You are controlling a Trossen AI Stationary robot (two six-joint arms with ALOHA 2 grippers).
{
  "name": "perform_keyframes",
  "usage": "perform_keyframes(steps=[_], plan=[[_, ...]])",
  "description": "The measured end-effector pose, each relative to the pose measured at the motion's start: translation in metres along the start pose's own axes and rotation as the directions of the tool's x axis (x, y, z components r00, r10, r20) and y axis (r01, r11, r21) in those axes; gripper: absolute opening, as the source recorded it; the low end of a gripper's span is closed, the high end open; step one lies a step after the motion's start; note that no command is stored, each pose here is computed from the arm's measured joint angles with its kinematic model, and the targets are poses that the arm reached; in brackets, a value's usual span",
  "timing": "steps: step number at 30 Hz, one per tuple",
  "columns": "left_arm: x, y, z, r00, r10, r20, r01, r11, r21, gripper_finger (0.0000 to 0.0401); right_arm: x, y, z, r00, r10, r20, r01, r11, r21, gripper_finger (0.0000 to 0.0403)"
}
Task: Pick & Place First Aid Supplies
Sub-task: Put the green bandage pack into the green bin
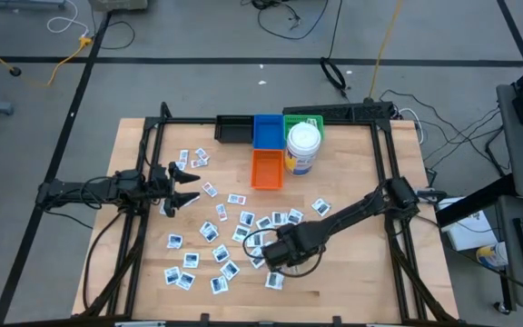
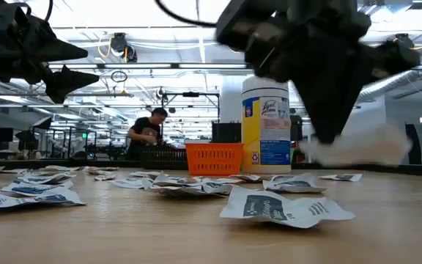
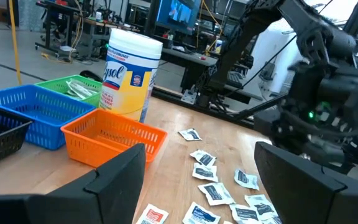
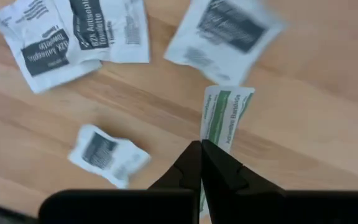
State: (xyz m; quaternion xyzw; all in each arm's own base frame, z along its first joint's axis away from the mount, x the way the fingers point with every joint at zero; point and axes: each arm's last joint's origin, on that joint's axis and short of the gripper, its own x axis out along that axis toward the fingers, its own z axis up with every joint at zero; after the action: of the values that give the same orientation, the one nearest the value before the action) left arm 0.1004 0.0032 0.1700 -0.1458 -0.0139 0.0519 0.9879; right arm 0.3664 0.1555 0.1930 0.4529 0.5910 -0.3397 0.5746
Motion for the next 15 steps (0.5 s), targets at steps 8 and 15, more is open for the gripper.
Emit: perform_keyframes(steps=[8,15], plan=[[0.000,0.000,0.000,1.000,0.000,0.000,0.000,1.000,0.000,0.0306,-0.045,-0.023,0.011,1.000,-0.023,0.004,0.023,0.981,-0.194,0.0001],[0.000,0.000,0.000,1.000,0.000,0.000,0.000,1.000,0.000,0.0306,-0.071,-0.050,0.020,1.000,0.026,0.008,-0.022,0.945,-0.325,0.0001]])
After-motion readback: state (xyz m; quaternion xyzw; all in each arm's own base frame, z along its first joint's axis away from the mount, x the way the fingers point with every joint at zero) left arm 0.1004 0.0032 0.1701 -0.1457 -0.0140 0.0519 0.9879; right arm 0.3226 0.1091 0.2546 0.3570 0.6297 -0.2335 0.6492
